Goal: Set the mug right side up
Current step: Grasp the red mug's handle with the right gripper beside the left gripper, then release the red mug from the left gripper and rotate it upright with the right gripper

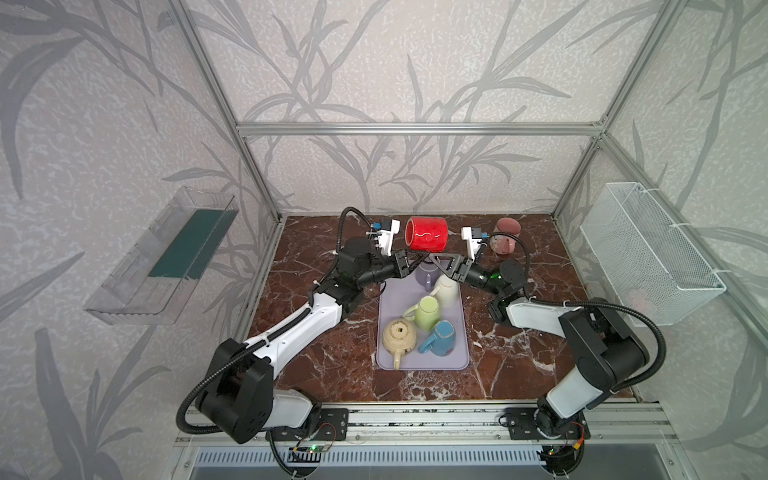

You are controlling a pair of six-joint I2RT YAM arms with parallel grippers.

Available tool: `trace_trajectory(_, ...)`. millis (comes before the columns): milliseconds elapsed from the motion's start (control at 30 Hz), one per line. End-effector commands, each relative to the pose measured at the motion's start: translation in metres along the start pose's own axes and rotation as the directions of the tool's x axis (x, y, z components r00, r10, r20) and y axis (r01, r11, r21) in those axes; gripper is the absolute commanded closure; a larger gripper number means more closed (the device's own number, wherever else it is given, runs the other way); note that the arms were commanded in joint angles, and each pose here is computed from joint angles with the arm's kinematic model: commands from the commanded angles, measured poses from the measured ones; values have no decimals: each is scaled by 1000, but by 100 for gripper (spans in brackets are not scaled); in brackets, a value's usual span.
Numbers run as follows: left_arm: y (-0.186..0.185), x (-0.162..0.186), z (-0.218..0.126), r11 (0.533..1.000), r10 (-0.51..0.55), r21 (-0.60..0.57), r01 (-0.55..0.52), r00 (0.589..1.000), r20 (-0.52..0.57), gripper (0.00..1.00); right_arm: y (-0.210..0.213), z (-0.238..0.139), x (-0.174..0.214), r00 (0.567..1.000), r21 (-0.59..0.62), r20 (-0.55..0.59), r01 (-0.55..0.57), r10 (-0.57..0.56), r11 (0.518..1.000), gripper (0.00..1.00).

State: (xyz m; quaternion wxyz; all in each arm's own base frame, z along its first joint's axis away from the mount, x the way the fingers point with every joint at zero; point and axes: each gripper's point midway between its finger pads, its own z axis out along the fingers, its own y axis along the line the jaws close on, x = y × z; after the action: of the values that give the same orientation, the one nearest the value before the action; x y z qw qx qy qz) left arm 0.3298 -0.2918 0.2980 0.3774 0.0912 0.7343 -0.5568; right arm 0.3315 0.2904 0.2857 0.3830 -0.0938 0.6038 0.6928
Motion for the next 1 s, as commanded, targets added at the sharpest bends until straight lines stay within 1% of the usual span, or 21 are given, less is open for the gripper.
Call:
trace_trajectory(0,-21,-2,3,994,61,90,-62,998,5,100,15,5,-16,997,-43,50,54,-52,998,100)
trace_trajectory(167,-18,0,0,996,64,60,-64,998,-3,100,18,3,-17,997,-44,57,60,-57,997,100)
trace_trajectory(200,-15,1,-1,997,68,43,-67,998,-5,96,19,2,-17,996,-43,59,62,-59,997,100)
trace_trajectory(300,-10,4,-7,996,88,-3,-88,996,-13,70,19,-4,-19,996,-35,68,68,-65,997,100)
trace_trajectory(333,-8,5,-10,995,95,-16,-95,995,-13,66,18,-6,-18,996,-29,69,67,-64,997,100)
trace_trajectory(433,-1,10,-15,993,104,-49,-104,994,-16,58,11,-14,-18,995,-2,81,58,-58,998,100)
trace_trajectory(600,8,16,-20,990,112,-85,-114,993,-27,50,-2,-29,-19,993,48,106,41,-46,998,100)
trace_trajectory(667,13,18,-23,987,116,-108,-119,993,-36,44,-5,-34,-20,993,69,109,37,-45,997,100)
trace_trajectory(800,20,21,-29,979,126,-155,-133,991,-54,37,-12,-42,-20,994,123,100,37,-50,992,100)
trace_trajectory(900,24,22,-37,969,139,-197,-149,988,-62,27,-17,-48,-20,994,199,81,56,-74,978,100)
trace_trajectory(967,27,22,-42,959,152,-231,-166,985,-77,16,-22,-53,-20,993,268,63,76,-96,960,100)
